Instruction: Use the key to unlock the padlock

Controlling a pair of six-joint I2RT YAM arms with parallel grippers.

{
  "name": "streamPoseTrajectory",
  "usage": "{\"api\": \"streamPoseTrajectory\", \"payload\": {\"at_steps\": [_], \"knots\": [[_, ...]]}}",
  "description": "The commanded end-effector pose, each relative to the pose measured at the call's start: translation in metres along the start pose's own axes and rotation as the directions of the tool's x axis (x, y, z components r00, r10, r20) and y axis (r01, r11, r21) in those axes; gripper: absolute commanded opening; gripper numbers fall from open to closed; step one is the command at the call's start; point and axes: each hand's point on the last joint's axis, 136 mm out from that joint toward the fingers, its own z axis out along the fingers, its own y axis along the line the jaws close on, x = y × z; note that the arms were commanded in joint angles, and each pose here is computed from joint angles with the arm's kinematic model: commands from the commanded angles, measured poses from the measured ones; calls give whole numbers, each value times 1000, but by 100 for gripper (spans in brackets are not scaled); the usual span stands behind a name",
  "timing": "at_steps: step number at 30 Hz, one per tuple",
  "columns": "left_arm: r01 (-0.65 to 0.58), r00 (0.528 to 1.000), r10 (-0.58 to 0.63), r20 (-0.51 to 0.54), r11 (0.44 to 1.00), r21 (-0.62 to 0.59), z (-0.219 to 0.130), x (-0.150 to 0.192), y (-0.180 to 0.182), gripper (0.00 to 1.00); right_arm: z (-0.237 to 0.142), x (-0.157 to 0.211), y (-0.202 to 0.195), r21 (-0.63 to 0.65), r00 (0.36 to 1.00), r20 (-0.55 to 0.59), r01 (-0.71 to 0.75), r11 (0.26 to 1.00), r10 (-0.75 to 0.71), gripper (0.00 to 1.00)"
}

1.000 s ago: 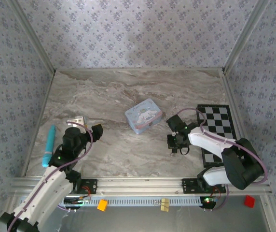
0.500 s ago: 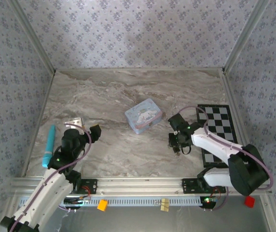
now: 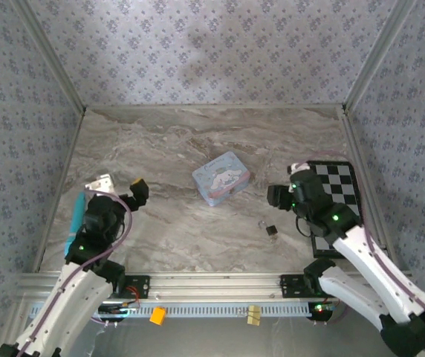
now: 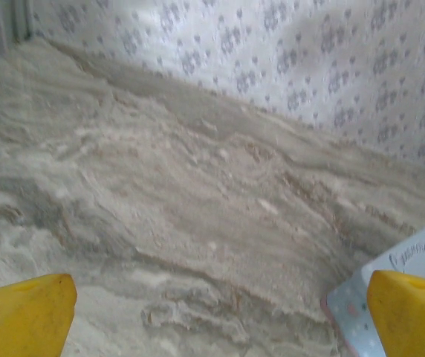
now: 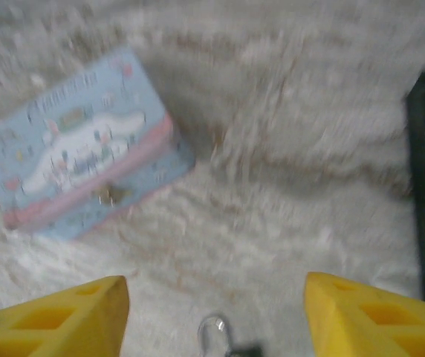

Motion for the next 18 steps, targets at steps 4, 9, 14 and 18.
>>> {"api": "streamPoseTrajectory", "payload": {"at_steps": [4, 9, 14, 18], "knots": [[38, 990, -23, 143, 994, -105, -8, -39, 14, 100, -10, -35, -29, 119, 956, 287, 28, 992, -61, 99], [33, 977, 19, 210, 969, -243, 2, -35, 40, 100, 3, -32, -44, 210, 949, 291, 64, 976, -125, 99], [-81, 962, 184, 204, 898, -431, 29, -27, 70, 100, 29, -17, -66, 331, 946, 200, 180, 926, -255, 99], [-147, 968, 233, 92, 827, -543, 53, -20, 93, 100, 36, -15, -91, 423, 950, 184, 155, 893, -252, 99]]}}
